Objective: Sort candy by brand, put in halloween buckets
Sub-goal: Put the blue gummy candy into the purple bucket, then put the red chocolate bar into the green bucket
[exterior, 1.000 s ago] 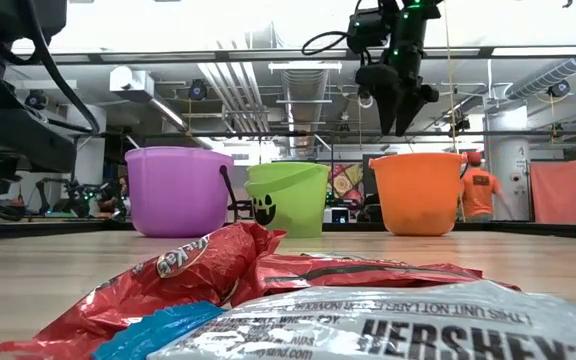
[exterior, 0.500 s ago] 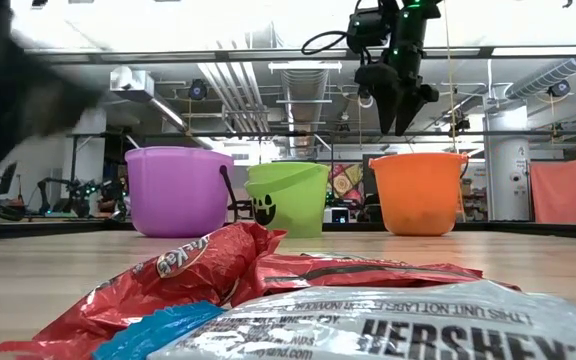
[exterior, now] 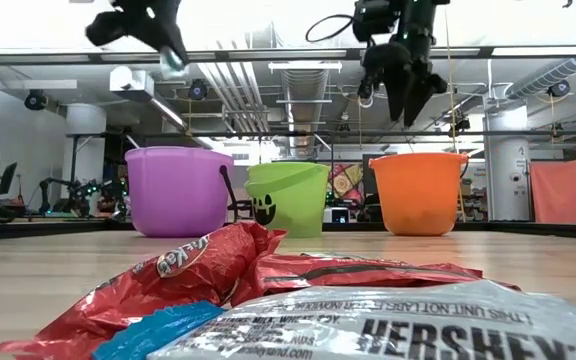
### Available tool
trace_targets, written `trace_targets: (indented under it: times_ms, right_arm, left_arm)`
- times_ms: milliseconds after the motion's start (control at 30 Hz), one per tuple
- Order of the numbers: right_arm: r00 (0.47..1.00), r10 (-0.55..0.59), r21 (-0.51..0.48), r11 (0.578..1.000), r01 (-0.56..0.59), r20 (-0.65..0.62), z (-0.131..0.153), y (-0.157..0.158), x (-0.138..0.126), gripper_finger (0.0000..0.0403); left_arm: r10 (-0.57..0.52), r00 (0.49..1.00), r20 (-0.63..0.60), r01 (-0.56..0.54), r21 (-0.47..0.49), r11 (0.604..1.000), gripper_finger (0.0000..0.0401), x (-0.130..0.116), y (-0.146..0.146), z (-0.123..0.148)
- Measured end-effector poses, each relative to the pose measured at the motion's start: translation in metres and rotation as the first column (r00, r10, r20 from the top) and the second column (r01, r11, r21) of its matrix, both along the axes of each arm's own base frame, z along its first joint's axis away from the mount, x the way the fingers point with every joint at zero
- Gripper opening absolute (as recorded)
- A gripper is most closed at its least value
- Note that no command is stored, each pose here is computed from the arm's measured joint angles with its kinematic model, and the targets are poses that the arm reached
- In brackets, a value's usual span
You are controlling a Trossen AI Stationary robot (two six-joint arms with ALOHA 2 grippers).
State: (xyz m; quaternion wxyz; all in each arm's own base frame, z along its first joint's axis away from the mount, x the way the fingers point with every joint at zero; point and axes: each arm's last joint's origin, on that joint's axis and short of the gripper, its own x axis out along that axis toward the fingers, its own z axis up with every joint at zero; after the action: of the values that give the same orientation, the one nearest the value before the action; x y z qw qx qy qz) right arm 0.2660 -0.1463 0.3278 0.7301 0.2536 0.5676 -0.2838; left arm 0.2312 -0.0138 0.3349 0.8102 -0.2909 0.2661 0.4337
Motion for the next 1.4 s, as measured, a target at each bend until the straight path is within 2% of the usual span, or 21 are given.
trace_targets:
  times_ms: [67, 167, 333, 467, 600, 733, 867, 967, 1100, 1233, 1300, 1400]
  right_arm:
    - [1.0, -0.006, -0.008, 1.0, 0.006, 0.024, 0.006, 0.005, -0.003, 0.0203]
    - [0.998, -0.018, -0.014, 1.0, 0.019, 0.056, 0.015, 0.014, -0.006, 0.0203]
    - [0.994, -0.013, -0.027, 1.0, 0.016, 0.109, 0.028, 0.029, -0.013, 0.0203]
    - [0.991, -0.002, -0.031, 0.999, 0.007, 0.137, 0.038, 0.041, -0.02, 0.0203]
    - [0.987, -0.023, -0.018, 0.999, 0.026, 0.162, 0.048, 0.053, -0.03, 0.0203]
    - [0.979, -0.041, -0.004, 0.999, 0.043, 0.202, 0.056, 0.066, -0.037, 0.0203]
    - [0.97, -0.016, 0.028, 1.0, 0.01, 0.242, 0.063, 0.085, -0.041, 0.0203]
    - [0.964, -0.011, 0.105, 0.994, -0.018, 0.266, 0.065, 0.103, -0.04, 0.0203]
    - [0.966, 0.019, 0.211, 0.974, -0.075, 0.256, 0.063, 0.143, -0.034, 0.0203]
    - [0.983, 0.015, 0.302, 0.951, -0.071, 0.183, 0.052, 0.195, -0.029, 0.0203]
    - [0.993, -0.016, 0.342, 0.939, -0.025, 0.117, 0.041, 0.222, -0.029, 0.0203]
    - [0.987, -0.158, 0.408, 0.9, 0.156, -0.029, 0.014, 0.26, -0.032, 0.0197]
  left_arm:
    - [0.024, 0.996, -0.082, -0.02, 0.04, 0.999, 0.0, -0.001, 0.033, 0.007]
    - [0.018, 0.985, -0.174, -0.016, 0.014, 1.0, 0.0, -0.007, 0.085, 0.009]
    - [-0.014, 0.961, -0.276, -0.034, -0.169, 0.985, 0.0, -0.018, 0.157, -0.022]
    - [-0.073, 0.955, -0.289, -0.025, -0.322, 0.946, 0.0, -0.016, 0.18, -0.05]
    - [-0.126, 0.93, -0.344, -0.005, -0.356, 0.934, 0.001, -0.008, 0.183, -0.067]
    - [-0.135, 0.921, -0.367, -0.01, -0.368, 0.93, 0.0043, -0.004, 0.186, -0.074]
    - [-0.13, 0.925, -0.358, -0.007, -0.358, 0.934, 0.0083, -0.001, 0.187, -0.07]
    - [-0.115, 0.935, -0.335, -0.004, -0.336, 0.942, 0.0109, 0.001, 0.185, -0.059]
    - [-0.196, 0.945, -0.261, 0.12, -0.279, 0.953, 0.0127, 0.012, 0.163, -0.029]
    - [-0.327, 0.922, -0.208, 0.287, -0.201, 0.937, 0.0129, 0.022, 0.132, 0.0]
    - [-0.411, 0.89, -0.199, 0.385, -0.155, 0.91, 0.0129, 0.024, 0.115, 0.013]
    - [-0.548, 0.808, -0.218, 0.541, -0.098, 0.835, 0.0129, 0.025, 0.089, 0.023]
